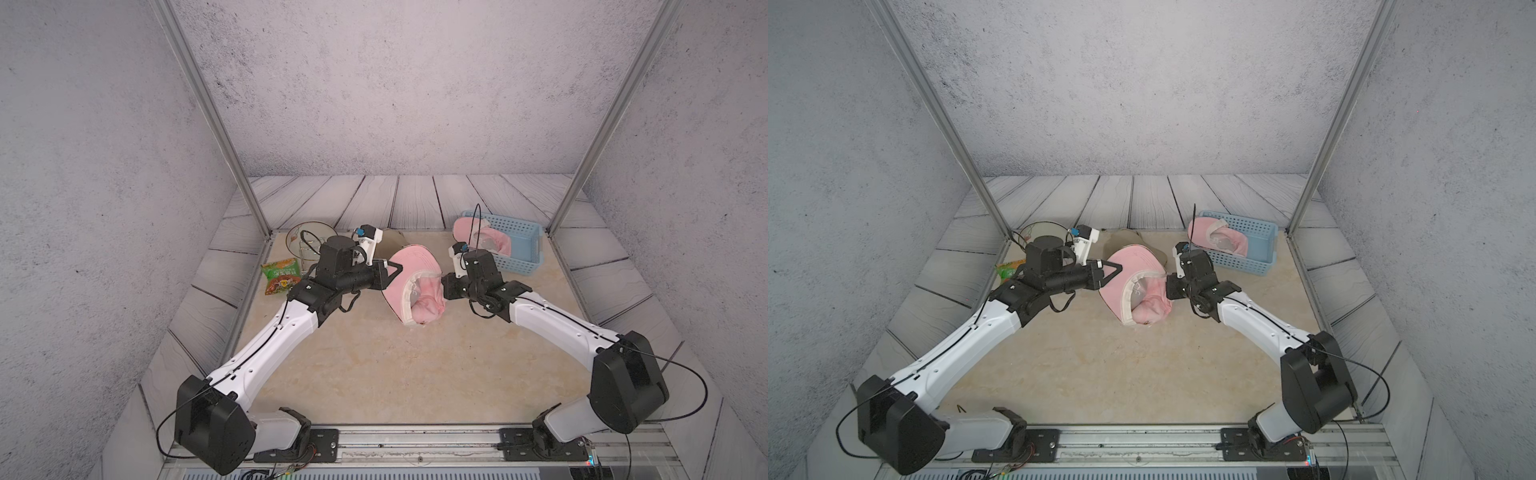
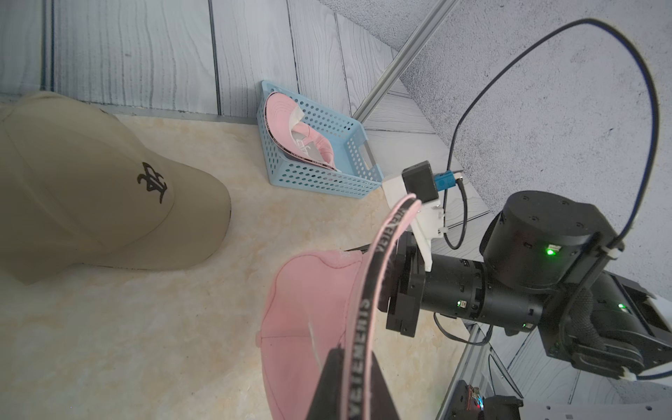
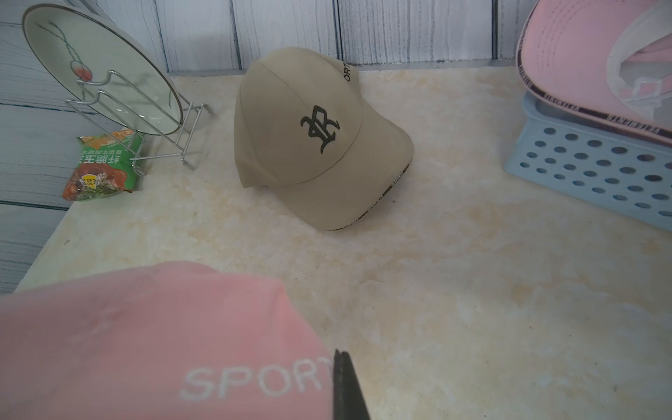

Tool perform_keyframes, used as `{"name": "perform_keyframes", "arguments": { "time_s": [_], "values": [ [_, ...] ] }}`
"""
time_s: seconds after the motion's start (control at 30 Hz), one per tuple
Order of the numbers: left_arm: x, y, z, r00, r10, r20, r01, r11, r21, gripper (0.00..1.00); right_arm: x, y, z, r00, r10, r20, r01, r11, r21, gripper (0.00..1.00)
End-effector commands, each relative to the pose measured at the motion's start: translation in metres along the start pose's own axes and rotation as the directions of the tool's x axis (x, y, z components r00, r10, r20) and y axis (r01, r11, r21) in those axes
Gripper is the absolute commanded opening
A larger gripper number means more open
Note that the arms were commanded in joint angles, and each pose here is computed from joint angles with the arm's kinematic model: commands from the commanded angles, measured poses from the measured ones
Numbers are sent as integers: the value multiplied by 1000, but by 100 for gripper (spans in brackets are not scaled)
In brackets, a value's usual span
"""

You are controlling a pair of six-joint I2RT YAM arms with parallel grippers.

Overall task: Turn the baseball cap inside out
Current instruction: Turn over the baseball cap.

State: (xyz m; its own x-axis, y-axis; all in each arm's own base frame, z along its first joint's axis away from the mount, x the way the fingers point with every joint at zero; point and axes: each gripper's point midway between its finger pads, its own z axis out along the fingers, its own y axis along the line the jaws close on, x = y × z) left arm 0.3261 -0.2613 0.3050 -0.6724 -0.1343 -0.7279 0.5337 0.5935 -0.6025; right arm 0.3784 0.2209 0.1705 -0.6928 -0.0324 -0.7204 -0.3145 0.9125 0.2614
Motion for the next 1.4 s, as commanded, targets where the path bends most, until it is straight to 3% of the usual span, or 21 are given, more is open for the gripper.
{"name": "perform_keyframes", "arguments": {
  "time_s": [0.0, 0.13, 0.23, 0.37, 0.53, 0.7, 0.87, 0.97, 1.1, 1.23, 1.37],
  "values": [
    [-81, -43, -55, 948, 77, 310, -105, 992, 76, 0, 82, -102, -2, 964, 116, -241, -11, 918, 398, 11],
    [-81, -45, -54, 951, 54, 305, -90, 990, 105, 0, 83, -92, 4, 964, 117, -238, -36, 947, 320, 23],
    [-80, -48, -52, 953, 40, 302, -84, 988, 132, 0, 86, -89, 8, 960, 133, -247, -59, 956, 286, 25],
    [-82, -43, -54, 950, 31, 311, -69, 991, 112, 0, 89, -105, 2, 955, 165, -247, -61, 922, 381, 24],
    [-79, -17, -54, 948, 36, 317, -33, 999, -16, 0, 85, -119, -12, 957, 176, -231, -48, 880, 472, 24],
    [-66, -10, -39, 964, 35, 263, -37, 999, 1, 0, 56, -62, -18, 988, 40, -149, -19, 989, 144, 39],
    [-52, 0, -18, 981, -53, 187, 49, 998, 30, 0, 25, -20, -49, 993, -98, 73, 104, 991, -83, 57],
    [-50, 19, -13, 959, -198, 202, 208, 977, -33, 0, 20, -1, -65, 951, -210, 226, 250, 953, -168, 60],
    [-48, 35, -17, 890, -380, 250, 416, 903, -109, 0, 21, 14, -84, 860, -309, 406, 410, 892, -191, 62],
    [-44, 35, -17, 816, -522, 248, 561, 818, -124, 0, 25, 33, -99, 779, -387, 494, 533, 823, -195, 64],
    [-42, 37, -18, 760, -590, 271, 638, 757, -142, 0, 27, 54, -110, 700, -459, 547, 629, 759, -169, 66]
  ]
}}
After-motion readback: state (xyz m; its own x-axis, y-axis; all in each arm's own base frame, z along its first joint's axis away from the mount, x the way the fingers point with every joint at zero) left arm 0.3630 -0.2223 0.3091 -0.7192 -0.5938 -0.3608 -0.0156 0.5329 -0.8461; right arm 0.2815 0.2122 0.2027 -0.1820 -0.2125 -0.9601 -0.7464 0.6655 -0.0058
